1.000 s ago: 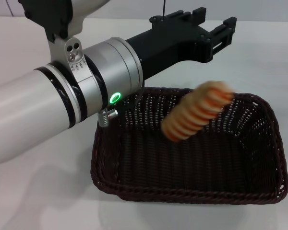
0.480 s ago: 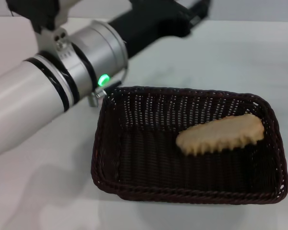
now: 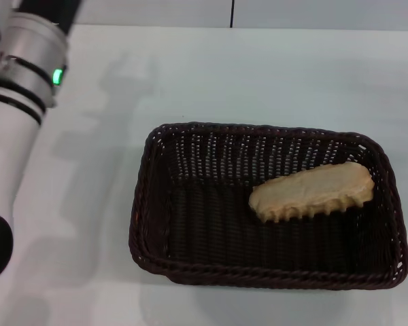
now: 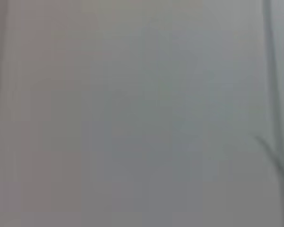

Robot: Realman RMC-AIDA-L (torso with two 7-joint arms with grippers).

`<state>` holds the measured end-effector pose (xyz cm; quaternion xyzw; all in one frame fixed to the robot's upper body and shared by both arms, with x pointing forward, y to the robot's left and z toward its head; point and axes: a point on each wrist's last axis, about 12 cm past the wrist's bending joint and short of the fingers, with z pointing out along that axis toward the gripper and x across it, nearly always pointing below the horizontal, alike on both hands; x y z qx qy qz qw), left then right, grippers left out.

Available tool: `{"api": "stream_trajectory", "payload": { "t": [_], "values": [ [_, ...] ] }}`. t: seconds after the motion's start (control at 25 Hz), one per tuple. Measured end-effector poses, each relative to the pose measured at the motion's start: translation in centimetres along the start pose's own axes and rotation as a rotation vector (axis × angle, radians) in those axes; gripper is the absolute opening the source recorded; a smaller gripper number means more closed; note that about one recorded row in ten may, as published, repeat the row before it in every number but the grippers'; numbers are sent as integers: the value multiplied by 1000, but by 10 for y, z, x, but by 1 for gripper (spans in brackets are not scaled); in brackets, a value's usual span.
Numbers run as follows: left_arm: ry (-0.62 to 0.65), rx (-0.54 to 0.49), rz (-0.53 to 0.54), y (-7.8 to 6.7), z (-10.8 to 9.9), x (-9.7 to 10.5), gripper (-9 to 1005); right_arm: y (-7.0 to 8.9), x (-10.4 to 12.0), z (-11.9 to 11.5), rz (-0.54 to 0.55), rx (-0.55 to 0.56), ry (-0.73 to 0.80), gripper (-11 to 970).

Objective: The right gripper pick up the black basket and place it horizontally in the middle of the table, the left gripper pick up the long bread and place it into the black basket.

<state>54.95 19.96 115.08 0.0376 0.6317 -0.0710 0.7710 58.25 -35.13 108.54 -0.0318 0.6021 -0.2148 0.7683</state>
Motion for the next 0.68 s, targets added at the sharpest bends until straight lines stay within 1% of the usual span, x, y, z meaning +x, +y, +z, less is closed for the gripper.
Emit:
{"api": "stream_trajectory", "payload": {
  "t": [0.04,0.08,0.12,0.16,0.24,0.28,0.32,0.36,0.4,0.44,0.48,0.52,0.56,0.68],
  "values": [
    [-42,-37,22,9,-1,4,552,0,0,0,0,0,0,586],
    [-59,-53,30,14,-1,7,552,1,0,0,1,-1,0,586],
    [-109,-94,45,31,-4,12,552,1,0,0,2,-2,-1,587],
    [-109,-94,45,31,-4,12,552,1,0,0,2,-2,-1,587],
    [-135,-116,30,46,-9,19,552,1,0,0,3,0,0,587],
    [-148,-118,5,54,-11,22,552,1,0,0,3,0,1,587],
    [-165,-116,-57,70,-15,30,552,1,0,0,4,0,7,587],
    [-165,-116,-57,70,-15,30,552,1,0,0,4,0,7,587],
    [-168,-109,-115,84,-19,39,552,2,1,0,5,-1,11,587],
    [-168,-109,-115,84,-19,39,552,2,1,0,6,-1,14,587],
    [-165,-105,-137,89,-21,43,552,2,1,0,10,0,15,587],
    [-152,-103,-185,100,-25,51,552,3,1,0,19,0,18,587],
    [-152,-103,-185,100,-25,51,552,3,1,0,19,0,18,587],
    [-120,-122,-226,112,-33,60,552,5,2,-1,25,-1,24,587]
  ]
}}
